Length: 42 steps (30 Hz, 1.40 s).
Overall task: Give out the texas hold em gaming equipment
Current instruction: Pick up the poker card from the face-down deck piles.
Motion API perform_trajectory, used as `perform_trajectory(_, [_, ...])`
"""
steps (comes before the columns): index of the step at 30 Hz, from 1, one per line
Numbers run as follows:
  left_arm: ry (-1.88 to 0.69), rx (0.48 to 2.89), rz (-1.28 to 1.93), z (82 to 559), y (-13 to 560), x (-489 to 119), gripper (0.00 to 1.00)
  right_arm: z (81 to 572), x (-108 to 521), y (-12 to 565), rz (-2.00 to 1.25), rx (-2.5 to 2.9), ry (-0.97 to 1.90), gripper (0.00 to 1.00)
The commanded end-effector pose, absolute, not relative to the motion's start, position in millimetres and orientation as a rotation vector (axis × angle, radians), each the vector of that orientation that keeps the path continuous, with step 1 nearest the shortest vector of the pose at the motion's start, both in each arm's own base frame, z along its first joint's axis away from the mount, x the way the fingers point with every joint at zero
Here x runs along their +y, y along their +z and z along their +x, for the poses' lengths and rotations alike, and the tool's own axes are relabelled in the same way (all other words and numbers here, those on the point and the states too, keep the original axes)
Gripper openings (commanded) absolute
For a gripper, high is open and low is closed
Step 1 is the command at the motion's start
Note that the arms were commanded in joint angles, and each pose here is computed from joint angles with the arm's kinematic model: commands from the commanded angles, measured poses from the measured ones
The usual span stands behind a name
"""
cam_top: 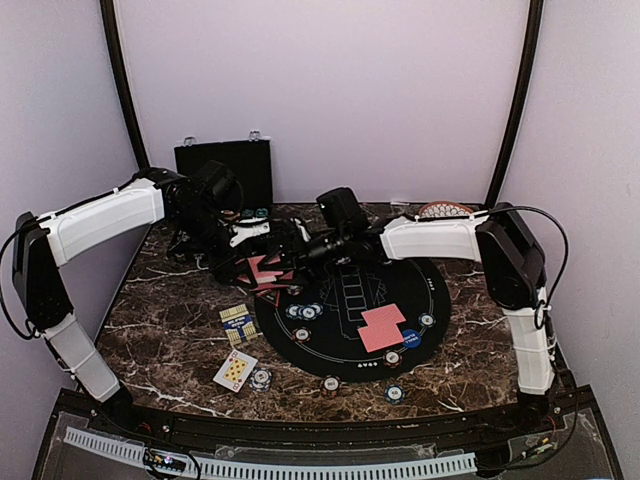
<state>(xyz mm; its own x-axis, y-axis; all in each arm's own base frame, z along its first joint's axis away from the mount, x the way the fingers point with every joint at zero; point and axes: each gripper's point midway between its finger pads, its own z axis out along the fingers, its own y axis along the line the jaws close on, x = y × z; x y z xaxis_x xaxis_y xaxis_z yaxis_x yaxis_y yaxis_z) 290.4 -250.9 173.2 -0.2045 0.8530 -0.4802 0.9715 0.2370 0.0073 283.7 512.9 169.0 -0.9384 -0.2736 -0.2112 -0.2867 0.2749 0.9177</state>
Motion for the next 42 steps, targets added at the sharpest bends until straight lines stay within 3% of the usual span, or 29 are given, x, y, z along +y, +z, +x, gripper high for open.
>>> perform_trajectory(1, [-0.4,2.075,1.663,288.5,192.2,-246.8,0.0,285.3,506.4,203.4,-0.586,2.406,1.813,0.58])
perform_trajectory(13, [-0.364,2.086,1.673,289.7,185.2,-242.1,0.0,279.4,493.0,209.3,-0.569,2.427,1.801,0.31])
perform_trajectory(24, [-0.352,2.09,1.679,291.4,182.7,-241.6,0.0,275.9,489.7,211.1,-0.557,2.43,1.819,0.14])
perform_trajectory(39, [-0.334,2.095,1.685,292.0,180.3,-239.4,0.0,280.9,482.6,217.6,-0.515,2.417,1.847,0.1])
perform_trajectory(42, [-0.335,2.095,1.683,292.2,180.5,-239.5,0.0,278.5,484.5,214.4,-0.514,2.42,1.87,0.15])
